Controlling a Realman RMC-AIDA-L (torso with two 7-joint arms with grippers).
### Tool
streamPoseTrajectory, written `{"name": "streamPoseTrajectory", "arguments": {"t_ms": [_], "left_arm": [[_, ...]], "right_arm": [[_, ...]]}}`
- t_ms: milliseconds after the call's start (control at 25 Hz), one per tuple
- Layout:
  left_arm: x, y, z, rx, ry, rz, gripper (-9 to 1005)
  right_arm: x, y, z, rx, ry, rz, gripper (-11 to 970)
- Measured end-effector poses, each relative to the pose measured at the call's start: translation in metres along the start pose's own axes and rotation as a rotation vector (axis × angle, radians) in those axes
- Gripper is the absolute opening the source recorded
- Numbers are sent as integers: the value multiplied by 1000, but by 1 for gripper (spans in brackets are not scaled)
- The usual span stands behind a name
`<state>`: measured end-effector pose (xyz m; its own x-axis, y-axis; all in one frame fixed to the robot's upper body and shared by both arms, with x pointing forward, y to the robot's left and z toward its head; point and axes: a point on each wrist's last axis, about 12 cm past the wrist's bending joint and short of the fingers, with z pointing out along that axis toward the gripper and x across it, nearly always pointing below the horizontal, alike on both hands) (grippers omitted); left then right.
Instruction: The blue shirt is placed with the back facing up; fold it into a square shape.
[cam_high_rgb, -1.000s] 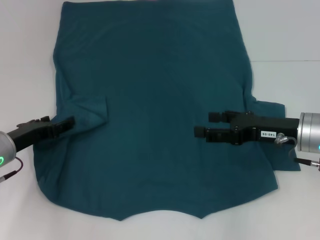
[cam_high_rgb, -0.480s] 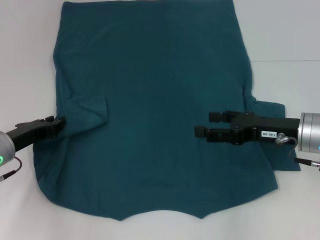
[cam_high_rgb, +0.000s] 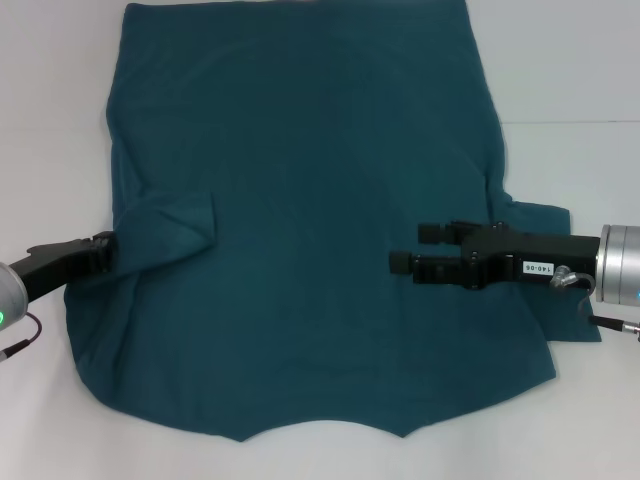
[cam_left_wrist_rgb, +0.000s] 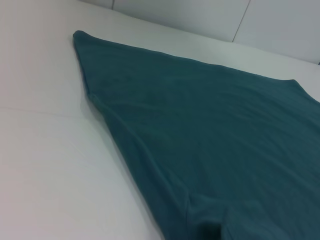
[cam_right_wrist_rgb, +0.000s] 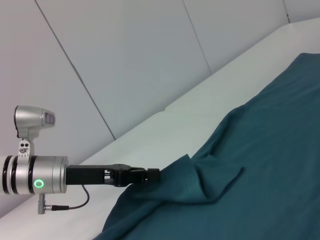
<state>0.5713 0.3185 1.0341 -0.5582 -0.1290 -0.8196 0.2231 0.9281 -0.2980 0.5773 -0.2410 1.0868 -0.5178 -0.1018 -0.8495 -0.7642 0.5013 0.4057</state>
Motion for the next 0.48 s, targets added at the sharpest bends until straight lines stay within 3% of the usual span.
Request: {"name": "streamPoseTrajectory", "arguments": {"t_ms": [40,240,480], "left_arm": [[0,0,0,0,0,0,5],[-4,-1,-1,14,-5,-9,1],[-16,-10,-8,130,-31,-28,6]], "right_arm": [[0,0,0,0,0,0,899],[1,0,0,1,0,2,899],[1,0,-1,1,0,3,900]]}}
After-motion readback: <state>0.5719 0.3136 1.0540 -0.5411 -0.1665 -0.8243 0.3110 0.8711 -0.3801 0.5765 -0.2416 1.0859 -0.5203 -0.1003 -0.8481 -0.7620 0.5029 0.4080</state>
